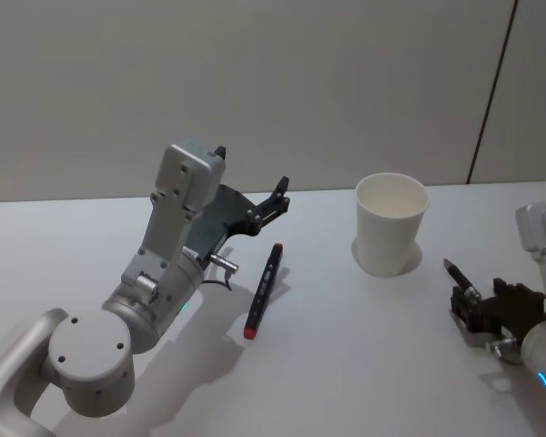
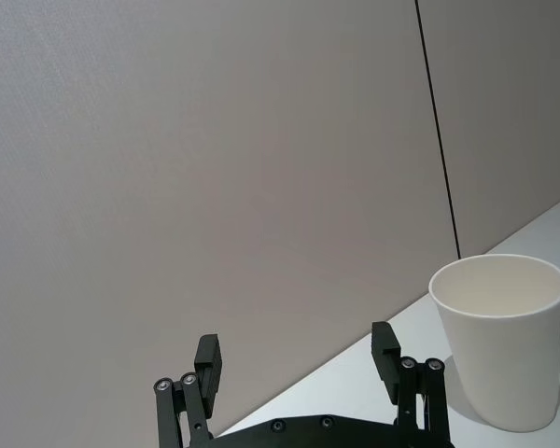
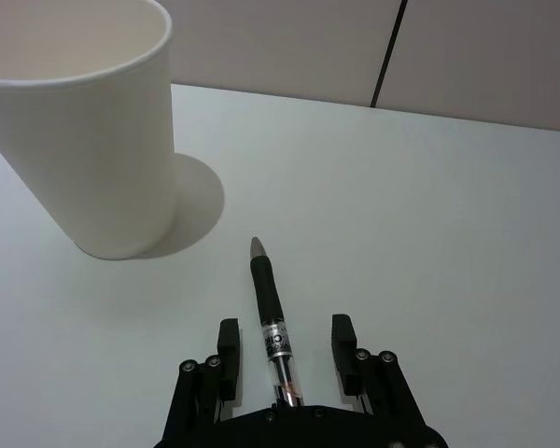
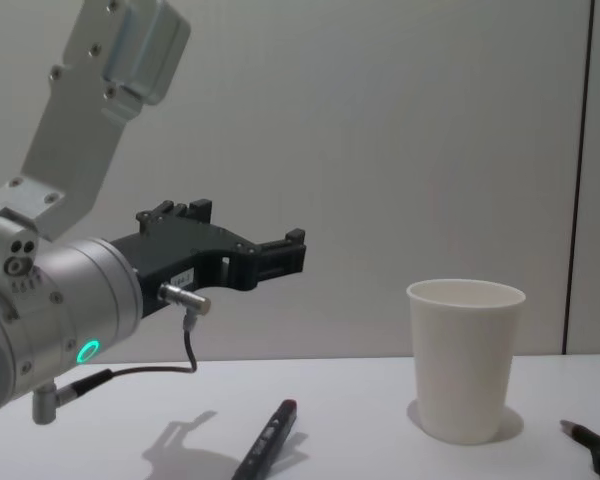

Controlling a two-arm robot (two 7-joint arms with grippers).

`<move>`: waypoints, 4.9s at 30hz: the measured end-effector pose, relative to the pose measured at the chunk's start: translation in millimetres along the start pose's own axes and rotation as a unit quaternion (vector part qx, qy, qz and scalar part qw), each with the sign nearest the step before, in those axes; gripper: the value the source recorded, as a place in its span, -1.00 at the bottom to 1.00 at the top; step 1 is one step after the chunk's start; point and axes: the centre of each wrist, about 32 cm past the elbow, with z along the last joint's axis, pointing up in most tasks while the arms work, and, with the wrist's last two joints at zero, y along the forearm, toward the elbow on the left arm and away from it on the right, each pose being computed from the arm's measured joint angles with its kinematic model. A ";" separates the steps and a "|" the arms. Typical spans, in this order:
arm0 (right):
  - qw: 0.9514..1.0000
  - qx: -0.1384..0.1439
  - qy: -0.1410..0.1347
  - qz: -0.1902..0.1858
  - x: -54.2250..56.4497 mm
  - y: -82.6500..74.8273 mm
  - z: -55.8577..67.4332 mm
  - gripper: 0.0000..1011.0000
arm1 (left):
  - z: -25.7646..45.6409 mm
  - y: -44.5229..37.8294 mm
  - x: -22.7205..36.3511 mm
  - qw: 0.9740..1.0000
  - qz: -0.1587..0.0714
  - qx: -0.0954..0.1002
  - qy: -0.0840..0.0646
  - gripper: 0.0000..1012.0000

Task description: Place the pen into the pen holder.

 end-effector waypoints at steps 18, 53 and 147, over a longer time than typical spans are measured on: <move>1.000 0.007 -0.002 0.000 -0.5 0.7 -0.3 -0.25 | 0.0 0.0 0.0 1.000 0.000 0.000 0.000 0.98; 0.998 0.067 -0.010 0.011 4.1 1.3 5.6 -0.76 | 0.0 0.0 0.0 1.000 0.000 0.000 0.000 0.98; 0.901 0.398 -0.089 0.146 -16.0 109.2 36.5 -0.76 | 0.0 0.0 0.0 1.000 0.000 0.000 0.000 0.98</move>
